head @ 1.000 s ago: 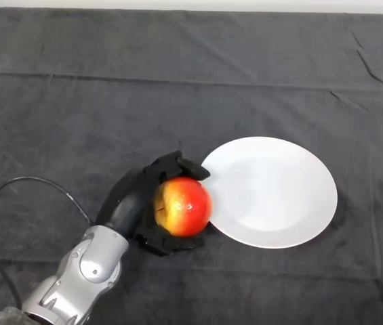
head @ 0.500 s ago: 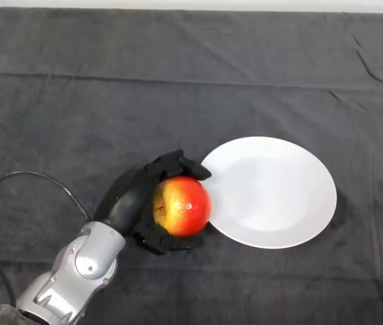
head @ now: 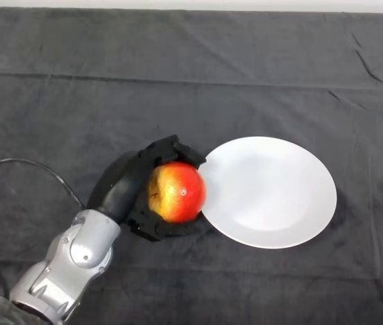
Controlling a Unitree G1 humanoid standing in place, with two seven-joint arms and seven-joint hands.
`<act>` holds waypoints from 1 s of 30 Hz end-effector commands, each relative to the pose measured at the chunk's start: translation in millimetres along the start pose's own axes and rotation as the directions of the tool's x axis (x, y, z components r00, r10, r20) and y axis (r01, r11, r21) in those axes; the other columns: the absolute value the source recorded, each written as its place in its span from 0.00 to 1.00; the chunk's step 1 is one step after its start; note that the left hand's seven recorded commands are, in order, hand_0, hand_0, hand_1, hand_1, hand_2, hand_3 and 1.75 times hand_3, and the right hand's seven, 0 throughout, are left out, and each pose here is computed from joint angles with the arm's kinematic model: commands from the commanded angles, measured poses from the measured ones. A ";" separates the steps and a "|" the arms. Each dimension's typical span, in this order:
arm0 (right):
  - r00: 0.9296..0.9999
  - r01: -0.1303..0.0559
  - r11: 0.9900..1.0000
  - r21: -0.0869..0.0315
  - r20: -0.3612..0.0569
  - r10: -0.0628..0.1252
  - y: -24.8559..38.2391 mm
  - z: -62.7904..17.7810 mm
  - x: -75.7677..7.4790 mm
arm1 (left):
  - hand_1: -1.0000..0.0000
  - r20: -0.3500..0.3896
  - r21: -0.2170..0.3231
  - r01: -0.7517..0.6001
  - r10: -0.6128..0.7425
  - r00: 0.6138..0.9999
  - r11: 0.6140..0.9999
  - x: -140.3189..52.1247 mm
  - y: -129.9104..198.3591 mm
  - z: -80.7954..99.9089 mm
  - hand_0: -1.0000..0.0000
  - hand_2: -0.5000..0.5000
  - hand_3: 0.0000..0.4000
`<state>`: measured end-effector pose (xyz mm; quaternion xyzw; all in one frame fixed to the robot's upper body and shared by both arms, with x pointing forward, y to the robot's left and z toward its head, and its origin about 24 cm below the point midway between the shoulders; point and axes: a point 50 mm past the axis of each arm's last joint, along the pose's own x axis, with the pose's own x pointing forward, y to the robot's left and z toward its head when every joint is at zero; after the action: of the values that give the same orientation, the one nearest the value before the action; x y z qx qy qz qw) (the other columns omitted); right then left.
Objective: Move the apple to the plate
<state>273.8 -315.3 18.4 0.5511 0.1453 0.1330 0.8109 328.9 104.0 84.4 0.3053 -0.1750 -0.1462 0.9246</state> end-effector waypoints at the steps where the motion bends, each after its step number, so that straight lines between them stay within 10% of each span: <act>1: 0.999 0.017 1.000 -0.023 0.029 -0.016 -0.2 10.0 -10.0 | 0.00 0.009 0.022 -0.007 0.007 1.000 1.000 9.7 1.4 3.0 0.00 0.50 1.00; 30: 0.999 0.015 1.000 -0.020 0.029 -0.014 0.0 10.3 -10.2 | 0.00 0.092 -0.022 0.092 -0.090 0.992 0.996 34.5 -40.8 26.7 0.00 0.50 1.00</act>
<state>273.8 -315.3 18.4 0.5511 0.1453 0.1330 0.8109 335.9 47.4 76.7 0.2919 -0.1835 -0.2084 0.9153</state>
